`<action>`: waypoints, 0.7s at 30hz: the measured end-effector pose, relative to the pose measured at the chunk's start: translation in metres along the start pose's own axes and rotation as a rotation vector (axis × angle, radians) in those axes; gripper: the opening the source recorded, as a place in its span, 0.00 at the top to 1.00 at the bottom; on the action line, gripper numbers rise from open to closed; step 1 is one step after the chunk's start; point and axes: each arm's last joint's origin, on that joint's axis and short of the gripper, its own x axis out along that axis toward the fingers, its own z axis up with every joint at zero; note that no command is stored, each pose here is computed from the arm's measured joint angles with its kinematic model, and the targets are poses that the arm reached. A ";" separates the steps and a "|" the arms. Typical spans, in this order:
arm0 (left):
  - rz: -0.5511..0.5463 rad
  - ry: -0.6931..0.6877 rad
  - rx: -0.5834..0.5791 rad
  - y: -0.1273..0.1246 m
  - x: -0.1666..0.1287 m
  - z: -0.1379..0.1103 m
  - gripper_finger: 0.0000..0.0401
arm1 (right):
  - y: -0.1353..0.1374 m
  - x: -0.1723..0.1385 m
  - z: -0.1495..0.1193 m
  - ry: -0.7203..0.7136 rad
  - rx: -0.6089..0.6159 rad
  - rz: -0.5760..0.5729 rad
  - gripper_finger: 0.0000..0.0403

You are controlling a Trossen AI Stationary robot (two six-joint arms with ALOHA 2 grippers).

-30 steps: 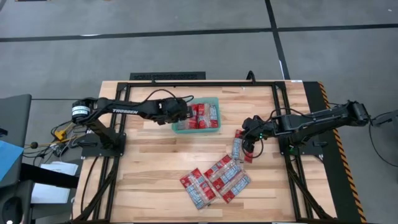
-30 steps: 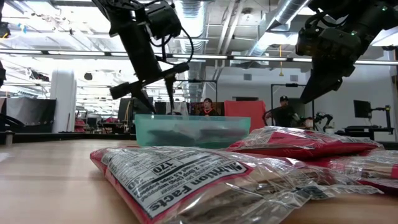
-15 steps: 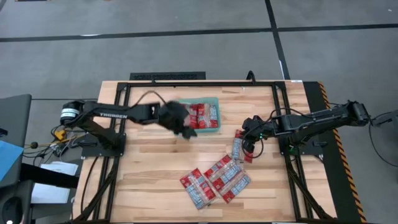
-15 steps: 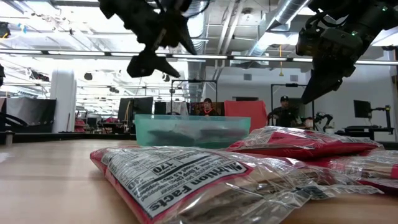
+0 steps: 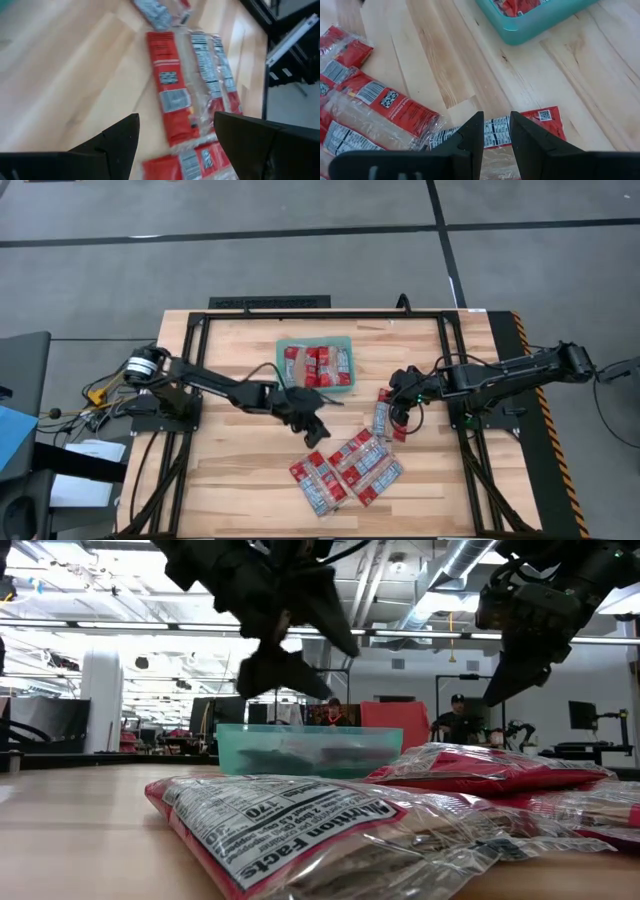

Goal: Sort popcorn bags into baskets
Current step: Put the red popcorn bag into the blue bin

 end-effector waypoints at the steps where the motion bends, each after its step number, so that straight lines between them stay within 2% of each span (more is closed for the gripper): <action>1: -0.005 -0.002 0.005 -0.003 0.005 -0.001 0.40 | 0.000 0.000 0.000 0.000 0.006 0.000 0.71; 6: -0.011 0.006 0.064 -0.020 0.033 -0.008 0.40 | 0.001 0.000 -0.001 0.003 0.020 0.004 0.71; 9: 0.040 0.013 0.073 -0.023 0.049 -0.009 0.40 | 0.001 0.000 -0.001 0.002 0.021 0.005 0.71; 11: 0.096 0.028 0.061 -0.021 0.056 -0.011 0.40 | 0.001 0.000 0.000 0.000 0.023 0.006 0.71; 14: 0.123 0.018 0.018 -0.016 0.066 -0.009 0.40 | 0.001 0.000 0.000 -0.003 0.022 0.007 0.71; 21: 0.130 0.021 -0.031 -0.015 0.087 -0.008 0.40 | 0.002 0.000 0.001 -0.013 -0.009 0.013 0.71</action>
